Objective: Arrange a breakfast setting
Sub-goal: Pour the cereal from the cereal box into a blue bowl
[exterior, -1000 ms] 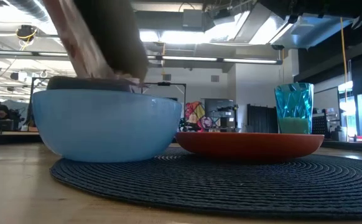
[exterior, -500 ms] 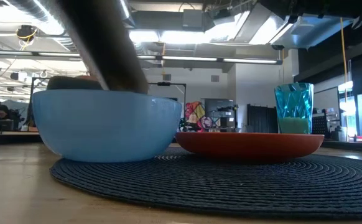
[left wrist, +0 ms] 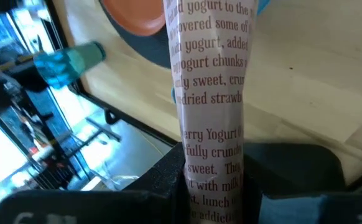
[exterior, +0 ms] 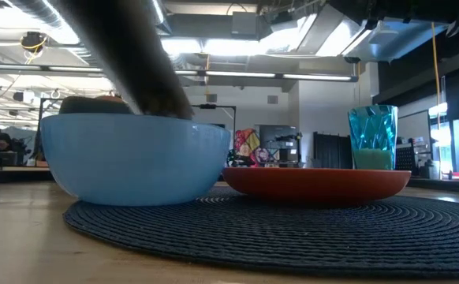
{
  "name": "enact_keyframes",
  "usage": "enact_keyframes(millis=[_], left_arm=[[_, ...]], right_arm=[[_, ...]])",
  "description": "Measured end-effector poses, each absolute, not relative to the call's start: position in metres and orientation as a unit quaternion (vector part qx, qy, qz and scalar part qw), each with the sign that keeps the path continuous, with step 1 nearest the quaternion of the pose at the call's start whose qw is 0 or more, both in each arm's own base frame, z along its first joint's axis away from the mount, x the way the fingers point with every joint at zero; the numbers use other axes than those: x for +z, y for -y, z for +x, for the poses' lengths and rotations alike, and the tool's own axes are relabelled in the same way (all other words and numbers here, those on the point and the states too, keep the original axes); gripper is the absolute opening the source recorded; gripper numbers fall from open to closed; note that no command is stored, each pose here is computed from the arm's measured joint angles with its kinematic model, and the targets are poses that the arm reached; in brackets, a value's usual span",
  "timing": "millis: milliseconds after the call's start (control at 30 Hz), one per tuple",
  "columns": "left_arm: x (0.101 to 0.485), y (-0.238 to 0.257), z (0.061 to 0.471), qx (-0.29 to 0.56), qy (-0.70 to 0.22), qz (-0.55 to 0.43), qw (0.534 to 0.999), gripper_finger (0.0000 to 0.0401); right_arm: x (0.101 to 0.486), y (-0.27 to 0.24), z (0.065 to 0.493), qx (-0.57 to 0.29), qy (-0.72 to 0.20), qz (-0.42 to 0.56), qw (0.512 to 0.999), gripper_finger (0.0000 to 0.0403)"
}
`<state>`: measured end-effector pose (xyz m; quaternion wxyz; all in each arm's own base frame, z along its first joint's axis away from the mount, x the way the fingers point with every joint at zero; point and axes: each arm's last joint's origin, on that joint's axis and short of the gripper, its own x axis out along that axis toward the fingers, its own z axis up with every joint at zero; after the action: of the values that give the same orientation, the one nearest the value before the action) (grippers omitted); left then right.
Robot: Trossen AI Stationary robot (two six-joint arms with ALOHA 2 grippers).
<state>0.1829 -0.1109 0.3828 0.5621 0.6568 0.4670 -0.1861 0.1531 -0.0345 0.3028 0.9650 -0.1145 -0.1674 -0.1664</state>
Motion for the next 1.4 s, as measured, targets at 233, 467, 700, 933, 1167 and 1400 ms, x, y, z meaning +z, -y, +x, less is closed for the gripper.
enact_keyframes(millis=[233, 467, 700, 933, 1167, 1400], left_arm=[[0.383, 0.116, 0.179, -0.185, -0.454, 0.676, 0.550, 0.0073], [0.384, 0.115, 0.180, -0.172, -0.455, 0.679, 0.550, 0.0063], [0.384, 0.106, 0.185, -0.138, -0.472, 0.662, 0.566, 0.0063], [0.383, 0.090, 0.193, -0.149, -0.500, 0.641, 0.563, 0.0063], [0.387, 0.076, 0.199, -0.138, -0.517, 0.624, 0.569, 0.0056], [0.385, 0.072, 0.200, -0.158, -0.528, 0.582, 0.598, 0.0043]], right_arm=[[0.303, 0.034, 0.153, -0.165, 0.167, -0.115, 0.965, 0.0335], [0.303, 0.034, 0.153, -0.165, 0.168, -0.115, 0.965, 0.0335], [0.303, 0.034, 0.153, -0.165, 0.168, -0.115, 0.965, 0.0335], [0.303, 0.034, 0.153, -0.165, 0.168, -0.115, 0.965, 0.0335], [0.303, 0.034, 0.154, -0.155, 0.173, -0.114, 0.966, 0.0335], [0.299, 0.034, 0.163, -0.130, 0.171, -0.102, 0.971, 0.0335]])
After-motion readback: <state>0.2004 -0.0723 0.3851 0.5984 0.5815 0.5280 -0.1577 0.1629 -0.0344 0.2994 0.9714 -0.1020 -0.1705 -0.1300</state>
